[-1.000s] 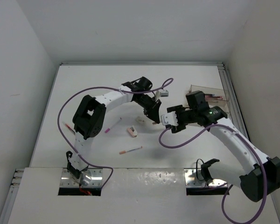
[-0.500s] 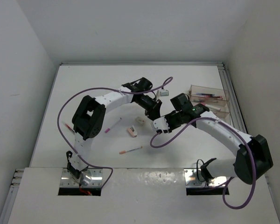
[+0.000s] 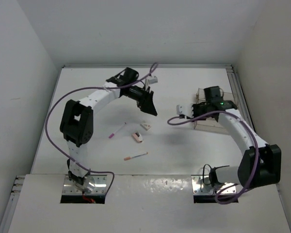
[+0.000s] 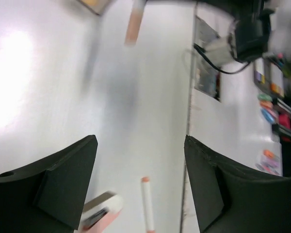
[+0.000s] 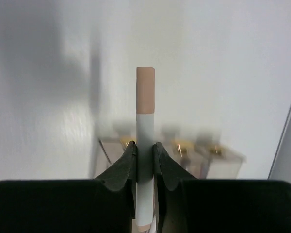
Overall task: Sort the stationery into containers
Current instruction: Place the stationery into the container
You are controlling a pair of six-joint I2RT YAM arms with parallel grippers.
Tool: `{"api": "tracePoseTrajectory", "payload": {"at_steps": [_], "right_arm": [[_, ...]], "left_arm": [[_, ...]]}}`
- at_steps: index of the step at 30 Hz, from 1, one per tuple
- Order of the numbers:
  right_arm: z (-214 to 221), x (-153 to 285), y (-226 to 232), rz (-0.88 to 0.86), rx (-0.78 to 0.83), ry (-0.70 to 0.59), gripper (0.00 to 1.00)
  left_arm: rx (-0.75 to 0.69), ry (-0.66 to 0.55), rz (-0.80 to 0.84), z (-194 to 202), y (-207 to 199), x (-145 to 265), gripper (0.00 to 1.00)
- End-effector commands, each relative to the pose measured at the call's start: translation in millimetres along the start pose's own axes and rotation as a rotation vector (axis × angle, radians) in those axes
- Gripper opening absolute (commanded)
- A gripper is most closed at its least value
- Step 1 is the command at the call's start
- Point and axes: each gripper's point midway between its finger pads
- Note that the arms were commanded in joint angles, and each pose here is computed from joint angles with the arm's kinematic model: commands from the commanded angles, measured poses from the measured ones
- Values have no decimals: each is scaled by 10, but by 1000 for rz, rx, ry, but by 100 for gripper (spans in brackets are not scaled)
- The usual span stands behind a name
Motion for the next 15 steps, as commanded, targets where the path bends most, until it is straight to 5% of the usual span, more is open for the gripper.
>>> {"api": "tracePoseTrajectory", "payload": {"at_steps": [1,15], "right_arm": [[284,365,-364,123,-52,-1,0],[1682,556,-577,132,-187,132,1]], "left_arm": [[-95,-98,-106,-295,88,536,79],[-74,-75,-362,66,488,1146,83]]}}
Point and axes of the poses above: each gripper's point midway between its finger pads, its own x axis back along the fingers, its own y axis along the line the jaws close on, z = x × y, and after that the axes turned 1 degree about -x, right-handed
